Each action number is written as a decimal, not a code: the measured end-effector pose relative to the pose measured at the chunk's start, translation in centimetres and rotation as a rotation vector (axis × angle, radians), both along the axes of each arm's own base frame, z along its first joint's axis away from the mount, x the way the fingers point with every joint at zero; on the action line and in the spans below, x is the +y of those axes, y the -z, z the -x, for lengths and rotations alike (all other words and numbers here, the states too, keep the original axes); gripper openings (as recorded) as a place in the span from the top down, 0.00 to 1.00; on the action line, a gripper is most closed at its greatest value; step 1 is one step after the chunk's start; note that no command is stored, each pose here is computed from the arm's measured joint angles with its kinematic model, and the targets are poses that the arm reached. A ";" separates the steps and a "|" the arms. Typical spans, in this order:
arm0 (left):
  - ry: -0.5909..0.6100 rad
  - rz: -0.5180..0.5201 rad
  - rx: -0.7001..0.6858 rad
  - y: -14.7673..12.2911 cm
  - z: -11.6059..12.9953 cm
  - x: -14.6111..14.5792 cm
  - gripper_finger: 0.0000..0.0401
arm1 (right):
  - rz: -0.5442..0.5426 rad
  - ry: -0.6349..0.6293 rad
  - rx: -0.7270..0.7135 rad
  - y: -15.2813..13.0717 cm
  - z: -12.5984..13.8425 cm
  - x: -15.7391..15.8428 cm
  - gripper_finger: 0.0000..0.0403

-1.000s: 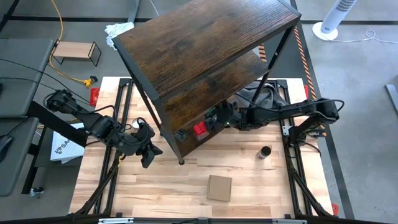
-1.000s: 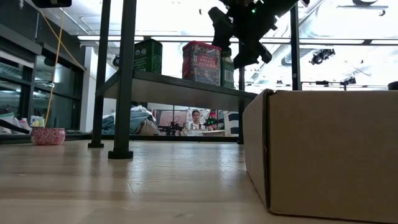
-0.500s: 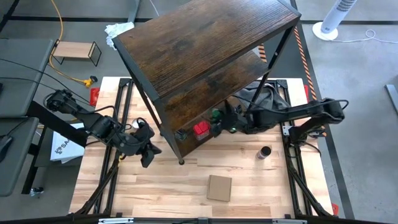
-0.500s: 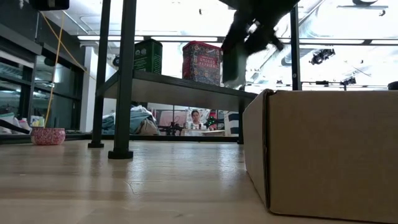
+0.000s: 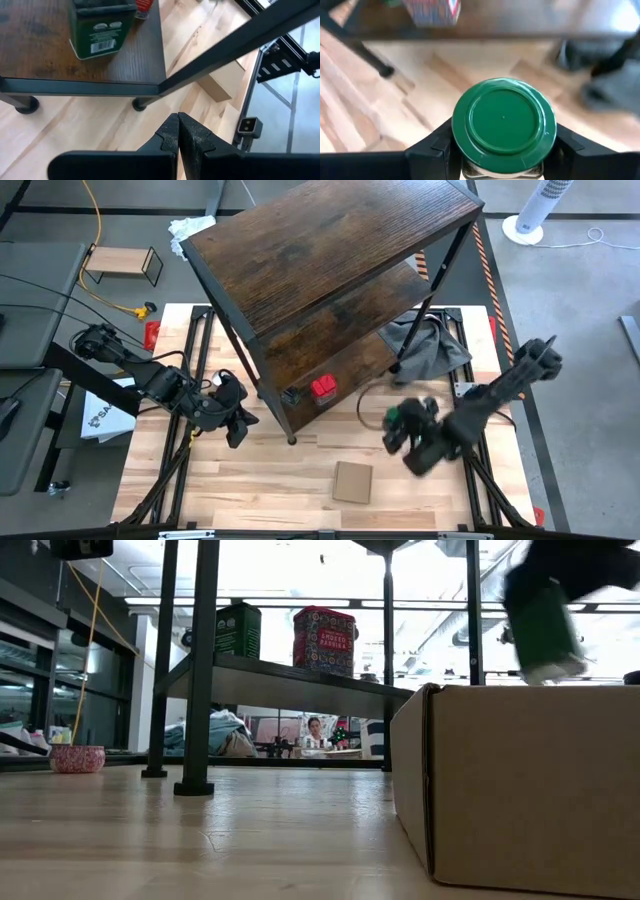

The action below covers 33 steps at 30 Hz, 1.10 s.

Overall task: Shelf spices
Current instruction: Remove the green seasoning bottle from the shelf, then remove the red seasoning can from the shelf

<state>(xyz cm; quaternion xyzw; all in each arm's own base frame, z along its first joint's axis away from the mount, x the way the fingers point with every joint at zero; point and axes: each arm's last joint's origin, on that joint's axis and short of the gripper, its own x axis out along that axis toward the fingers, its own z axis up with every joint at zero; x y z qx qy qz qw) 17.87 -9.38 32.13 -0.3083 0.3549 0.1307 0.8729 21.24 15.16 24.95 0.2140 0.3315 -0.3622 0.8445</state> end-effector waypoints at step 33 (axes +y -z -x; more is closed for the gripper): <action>-0.016 0.022 0.045 0.2 0.0 0.5 1.00 | -0.043 0.001 0.096 0.9 0.2 1.5 0.33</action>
